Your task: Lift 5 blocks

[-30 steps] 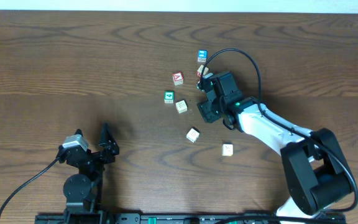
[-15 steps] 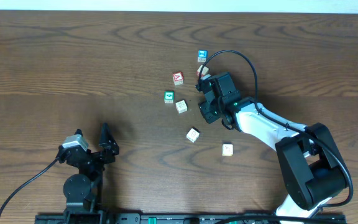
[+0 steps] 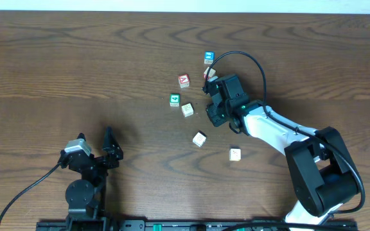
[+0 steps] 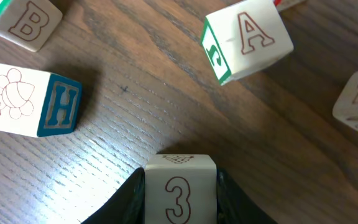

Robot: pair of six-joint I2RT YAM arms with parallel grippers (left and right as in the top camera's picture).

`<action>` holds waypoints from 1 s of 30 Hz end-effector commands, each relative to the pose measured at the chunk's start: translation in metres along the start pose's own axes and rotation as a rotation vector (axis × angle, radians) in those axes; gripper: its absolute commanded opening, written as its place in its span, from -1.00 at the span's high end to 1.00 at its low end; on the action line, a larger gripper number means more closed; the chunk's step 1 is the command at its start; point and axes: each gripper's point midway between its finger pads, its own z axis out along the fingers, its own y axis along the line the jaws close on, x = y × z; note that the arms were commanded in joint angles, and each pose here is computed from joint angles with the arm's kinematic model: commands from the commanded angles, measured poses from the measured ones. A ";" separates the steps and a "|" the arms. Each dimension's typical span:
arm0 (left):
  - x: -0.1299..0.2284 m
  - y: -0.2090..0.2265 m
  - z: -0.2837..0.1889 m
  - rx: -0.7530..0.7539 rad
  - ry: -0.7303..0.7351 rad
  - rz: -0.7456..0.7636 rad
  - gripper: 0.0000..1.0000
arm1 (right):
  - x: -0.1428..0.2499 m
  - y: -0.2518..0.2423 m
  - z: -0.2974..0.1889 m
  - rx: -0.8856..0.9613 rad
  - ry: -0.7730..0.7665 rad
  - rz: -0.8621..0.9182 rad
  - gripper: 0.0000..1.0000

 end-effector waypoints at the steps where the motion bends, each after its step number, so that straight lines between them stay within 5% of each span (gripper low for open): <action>1: 0.016 0.009 0.001 -0.038 0.050 0.012 -0.63 | -0.017 -0.002 -0.005 0.009 -0.022 0.021 0.51; 17: 0.016 0.009 0.001 -0.038 0.050 0.012 -0.63 | -0.053 0.000 -0.064 0.006 0.058 0.070 0.84; 30: 0.016 0.009 0.001 -0.038 0.050 0.012 -0.63 | -0.038 -0.029 -0.218 0.229 -0.046 0.180 0.98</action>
